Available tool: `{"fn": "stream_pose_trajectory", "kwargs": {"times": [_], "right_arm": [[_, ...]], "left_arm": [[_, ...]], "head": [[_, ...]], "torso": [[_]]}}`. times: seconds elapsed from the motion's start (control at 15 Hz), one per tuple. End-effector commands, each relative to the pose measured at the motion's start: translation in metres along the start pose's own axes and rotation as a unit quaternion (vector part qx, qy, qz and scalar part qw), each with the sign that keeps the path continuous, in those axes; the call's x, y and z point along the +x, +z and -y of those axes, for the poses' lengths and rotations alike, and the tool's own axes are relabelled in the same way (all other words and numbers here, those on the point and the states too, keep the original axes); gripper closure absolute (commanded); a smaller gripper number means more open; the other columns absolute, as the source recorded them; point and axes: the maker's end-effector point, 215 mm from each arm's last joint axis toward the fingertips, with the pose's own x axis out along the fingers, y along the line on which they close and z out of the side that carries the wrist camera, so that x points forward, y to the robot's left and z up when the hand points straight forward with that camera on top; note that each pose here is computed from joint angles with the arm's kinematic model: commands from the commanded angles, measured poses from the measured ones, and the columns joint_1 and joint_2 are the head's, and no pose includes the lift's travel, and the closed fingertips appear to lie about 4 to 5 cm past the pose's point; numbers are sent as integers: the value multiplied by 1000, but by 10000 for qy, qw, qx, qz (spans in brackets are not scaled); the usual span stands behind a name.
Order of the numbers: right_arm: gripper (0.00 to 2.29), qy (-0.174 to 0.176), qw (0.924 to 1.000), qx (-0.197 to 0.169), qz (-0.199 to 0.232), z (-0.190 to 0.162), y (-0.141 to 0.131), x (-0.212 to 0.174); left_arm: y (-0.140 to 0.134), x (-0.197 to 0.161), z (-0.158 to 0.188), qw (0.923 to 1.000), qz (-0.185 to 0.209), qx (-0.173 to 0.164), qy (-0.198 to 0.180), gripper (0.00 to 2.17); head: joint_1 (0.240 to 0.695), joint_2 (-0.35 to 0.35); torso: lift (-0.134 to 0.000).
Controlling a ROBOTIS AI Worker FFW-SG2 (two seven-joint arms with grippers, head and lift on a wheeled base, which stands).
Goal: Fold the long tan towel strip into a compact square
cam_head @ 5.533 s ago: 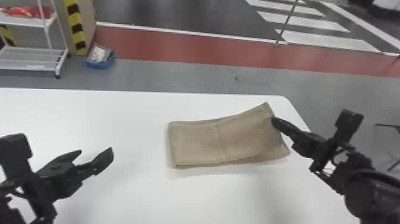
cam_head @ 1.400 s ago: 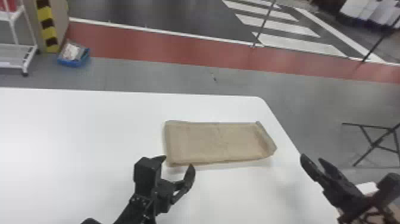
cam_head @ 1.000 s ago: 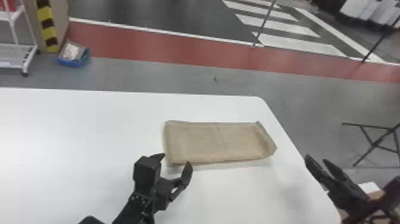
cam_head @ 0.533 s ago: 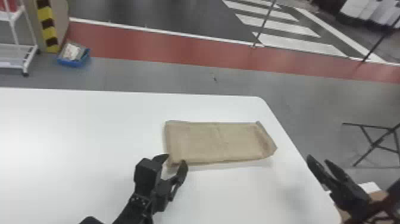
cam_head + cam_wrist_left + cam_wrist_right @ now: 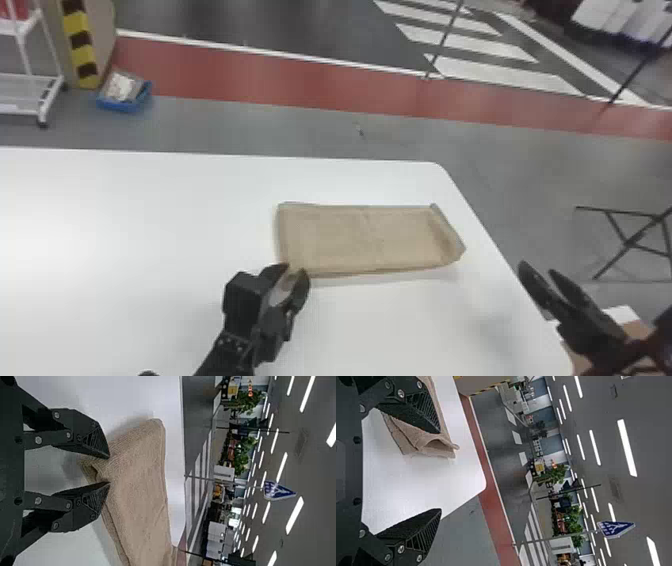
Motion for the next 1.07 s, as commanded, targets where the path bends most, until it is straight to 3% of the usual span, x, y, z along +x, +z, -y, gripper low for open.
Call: {"fn": "stream_pose_trajectory", "kwargs": {"times": [0.0,0.4,0.73,1.0], "right_arm": [[215,-10,10000,37,12,-1,-2,-1],[215,41,10000,43,28,-7,-1,2],[215,83,9999,49,60,-12,2,8],[215,155,9998,78,22,-22,-3,18]], "left_arm": [[4,0,-6,10000,27,-2,81,1204],[17,3,-24,9998,103,47,192,1207],[33,8,-63,9989,185,103,423,1207],[31,-6,-116,9967,164,97,784,1207]], "head": [[695,-350],[695,-350],[695,-350],[695,-350]], "torso": [[-124],[-124],[-124],[-124]]}}
